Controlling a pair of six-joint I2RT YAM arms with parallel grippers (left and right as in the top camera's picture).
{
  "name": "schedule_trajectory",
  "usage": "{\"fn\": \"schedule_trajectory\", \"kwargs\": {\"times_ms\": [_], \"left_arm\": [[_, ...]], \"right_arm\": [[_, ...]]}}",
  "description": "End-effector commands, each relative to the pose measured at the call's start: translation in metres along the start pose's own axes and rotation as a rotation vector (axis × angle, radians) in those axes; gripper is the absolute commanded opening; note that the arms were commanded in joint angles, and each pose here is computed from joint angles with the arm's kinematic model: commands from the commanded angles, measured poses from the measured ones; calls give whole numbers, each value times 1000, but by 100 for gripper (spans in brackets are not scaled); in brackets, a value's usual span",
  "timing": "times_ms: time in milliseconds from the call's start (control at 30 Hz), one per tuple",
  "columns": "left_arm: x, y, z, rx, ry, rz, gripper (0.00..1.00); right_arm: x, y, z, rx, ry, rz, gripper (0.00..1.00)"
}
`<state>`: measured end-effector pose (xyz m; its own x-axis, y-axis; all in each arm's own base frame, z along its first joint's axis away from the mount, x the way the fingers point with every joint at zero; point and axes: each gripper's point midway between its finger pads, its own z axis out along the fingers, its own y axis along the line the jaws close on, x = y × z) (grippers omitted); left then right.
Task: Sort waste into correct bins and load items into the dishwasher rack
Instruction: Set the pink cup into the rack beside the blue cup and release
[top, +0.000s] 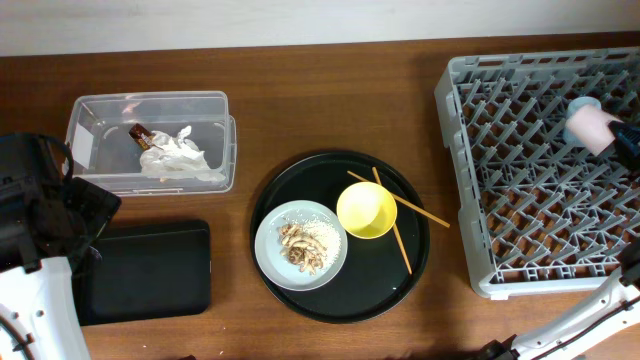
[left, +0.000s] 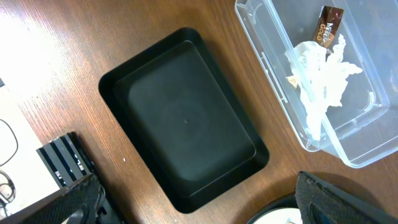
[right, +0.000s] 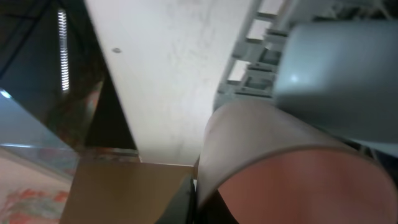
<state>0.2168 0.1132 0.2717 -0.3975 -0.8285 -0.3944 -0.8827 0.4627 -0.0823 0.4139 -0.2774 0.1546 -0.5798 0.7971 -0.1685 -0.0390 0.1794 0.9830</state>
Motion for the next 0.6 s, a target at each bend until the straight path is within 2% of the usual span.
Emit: {"fn": "schedule_trajectory", "kwargs": {"times_ms": [0,167,367,567], "left_arm": [[0,3,-2,1,-9,-16,99],[0,3,-2,1,-9,-16,99],[0,3,-2,0,-9,-16,99],[0,3,-2,1,-9,-15,99]], "right_arm": [[4,-35,0,129,14,-22,4],[7,-52,-17,227,-2,37,4],[5,-55,-51,235,-62,113,12],[9,-47,-58,203,-74,163,16]]}}
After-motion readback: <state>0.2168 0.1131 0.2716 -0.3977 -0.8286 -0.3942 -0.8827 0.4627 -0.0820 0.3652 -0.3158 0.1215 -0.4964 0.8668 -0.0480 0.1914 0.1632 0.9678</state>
